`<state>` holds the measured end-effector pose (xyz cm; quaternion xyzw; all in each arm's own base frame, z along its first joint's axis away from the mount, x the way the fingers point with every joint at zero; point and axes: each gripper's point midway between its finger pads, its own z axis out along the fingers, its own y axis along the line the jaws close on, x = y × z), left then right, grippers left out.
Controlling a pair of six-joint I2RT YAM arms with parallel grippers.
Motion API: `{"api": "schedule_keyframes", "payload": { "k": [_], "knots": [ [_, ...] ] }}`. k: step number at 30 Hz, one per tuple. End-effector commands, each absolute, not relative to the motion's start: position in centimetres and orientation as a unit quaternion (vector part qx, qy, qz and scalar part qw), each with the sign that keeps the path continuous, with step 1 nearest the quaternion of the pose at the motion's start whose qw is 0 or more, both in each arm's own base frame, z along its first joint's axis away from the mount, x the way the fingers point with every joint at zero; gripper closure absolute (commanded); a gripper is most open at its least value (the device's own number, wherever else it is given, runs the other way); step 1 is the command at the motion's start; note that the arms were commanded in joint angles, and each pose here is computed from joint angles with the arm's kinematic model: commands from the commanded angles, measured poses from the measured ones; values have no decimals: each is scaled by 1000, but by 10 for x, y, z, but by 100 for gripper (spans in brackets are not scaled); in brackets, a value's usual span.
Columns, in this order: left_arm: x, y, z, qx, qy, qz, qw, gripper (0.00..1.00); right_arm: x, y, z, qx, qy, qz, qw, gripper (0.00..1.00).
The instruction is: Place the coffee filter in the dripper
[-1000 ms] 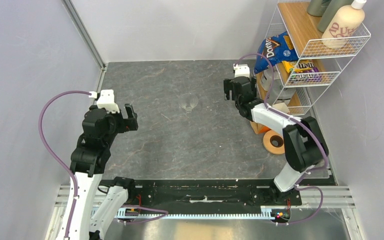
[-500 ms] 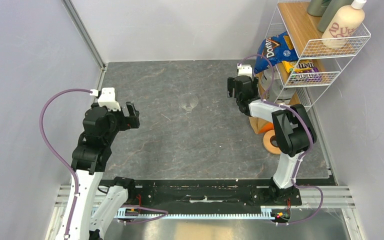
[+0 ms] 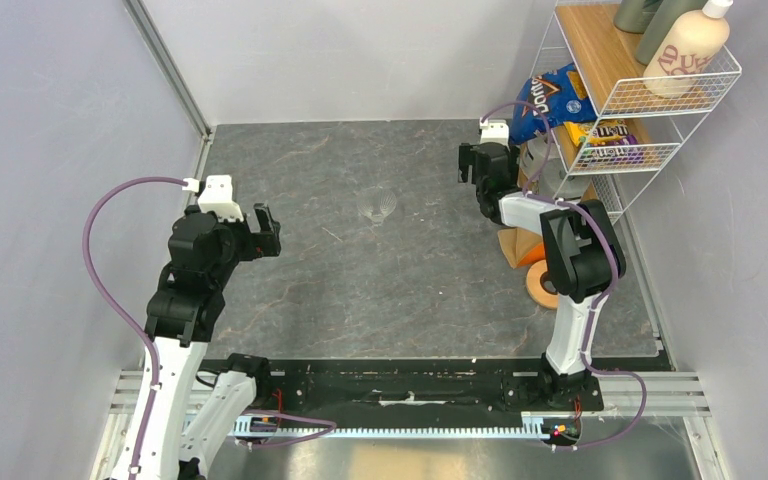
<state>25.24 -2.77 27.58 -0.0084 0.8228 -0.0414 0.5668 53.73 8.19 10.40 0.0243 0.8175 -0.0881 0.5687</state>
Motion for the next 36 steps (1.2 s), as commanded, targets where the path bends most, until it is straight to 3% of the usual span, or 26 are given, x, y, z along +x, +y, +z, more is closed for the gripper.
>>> {"api": "schedule_keyframes", "payload": {
  "k": [1, 4, 16, 22, 36],
  "knots": [
    [259, -30, 282, -13, 812, -50, 581, 0, 558, 92, 126, 16, 793, -75, 605, 1],
    [259, -29, 281, -13, 812, -47, 581, 0, 560, 95, 126, 12, 793, -68, 606, 1],
    [257, -29, 284, -14, 810, -51, 584, 0, 553, 99, 134, 5, 790, -46, 612, 24],
    [253, -31, 286, -8, 811, -53, 583, 0, 541, 116, 139, -29, 789, 1, 613, 31],
    [240, -44, 269, 0, 834, -89, 544, 0, 431, 177, 152, -224, 772, 186, 565, 31]
  ]
}}
